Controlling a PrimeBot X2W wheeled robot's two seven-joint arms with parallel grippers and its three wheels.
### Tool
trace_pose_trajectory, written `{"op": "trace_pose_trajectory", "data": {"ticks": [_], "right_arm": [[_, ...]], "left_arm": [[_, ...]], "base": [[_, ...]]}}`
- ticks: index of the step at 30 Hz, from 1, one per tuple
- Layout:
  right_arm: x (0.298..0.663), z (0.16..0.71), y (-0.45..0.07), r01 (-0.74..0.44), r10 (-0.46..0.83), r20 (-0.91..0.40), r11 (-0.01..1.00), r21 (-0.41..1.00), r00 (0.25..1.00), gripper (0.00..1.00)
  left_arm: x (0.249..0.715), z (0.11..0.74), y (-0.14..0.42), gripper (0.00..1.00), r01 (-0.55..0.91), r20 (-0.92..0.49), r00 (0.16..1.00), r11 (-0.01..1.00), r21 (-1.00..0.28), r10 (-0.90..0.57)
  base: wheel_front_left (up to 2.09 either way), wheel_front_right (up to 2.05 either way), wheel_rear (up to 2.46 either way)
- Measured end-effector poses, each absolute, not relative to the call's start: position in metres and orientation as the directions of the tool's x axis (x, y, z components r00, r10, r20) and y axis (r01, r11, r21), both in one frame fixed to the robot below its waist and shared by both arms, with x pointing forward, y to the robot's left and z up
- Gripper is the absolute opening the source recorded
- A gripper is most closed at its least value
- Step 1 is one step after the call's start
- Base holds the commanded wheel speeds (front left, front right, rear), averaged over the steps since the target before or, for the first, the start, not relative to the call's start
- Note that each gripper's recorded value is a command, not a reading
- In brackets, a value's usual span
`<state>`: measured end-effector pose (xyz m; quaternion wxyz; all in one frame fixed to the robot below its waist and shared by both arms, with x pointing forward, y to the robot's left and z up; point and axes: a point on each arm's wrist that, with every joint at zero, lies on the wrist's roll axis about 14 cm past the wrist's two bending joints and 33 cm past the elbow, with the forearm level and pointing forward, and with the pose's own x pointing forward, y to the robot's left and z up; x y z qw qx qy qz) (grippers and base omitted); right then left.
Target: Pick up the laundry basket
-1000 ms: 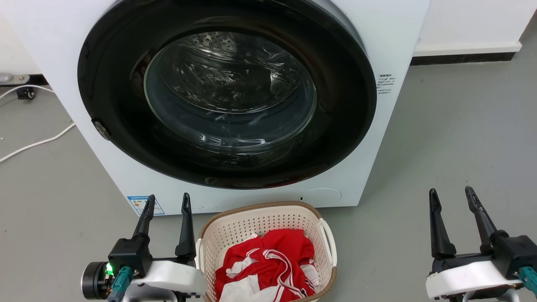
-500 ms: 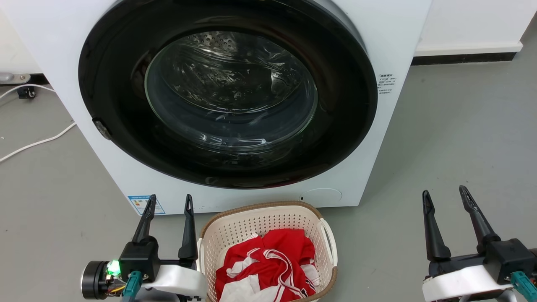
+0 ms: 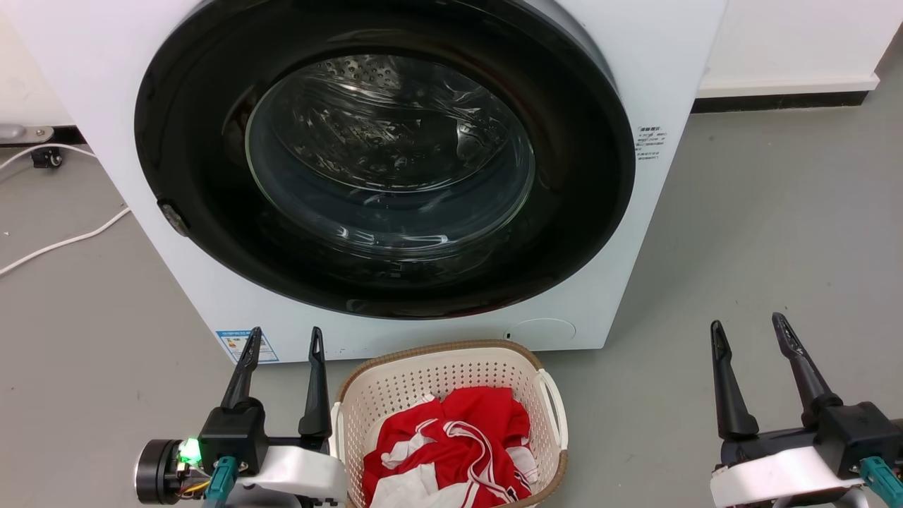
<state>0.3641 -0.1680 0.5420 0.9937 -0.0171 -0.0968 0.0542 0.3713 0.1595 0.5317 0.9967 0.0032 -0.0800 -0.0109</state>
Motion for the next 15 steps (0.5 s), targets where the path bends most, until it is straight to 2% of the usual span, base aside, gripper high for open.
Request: {"op": "trace_pose_trajectory", "data": {"ticks": [8, 15], "right_arm": [[0.366, 0.538, -0.168, -0.106, 0.111, 0.179, 0.994, -0.039, 0.978, 1.00], [0.379, 0.516, -0.155, -0.146, 0.151, 0.112, 0.988, -0.050, 0.982, 1.00]], "left_arm": [[0.372, 0.522, 0.163, 1.00, 0.009, 0.132, 0.991, 1.000, 0.014, -0.010], [0.384, 0.496, 0.175, 1.00, -0.017, 0.050, 0.999, 1.000, 0.016, 0.016]], "base": [[0.00, 0.00, 0.00], [0.00, 0.00, 0.00]]}}
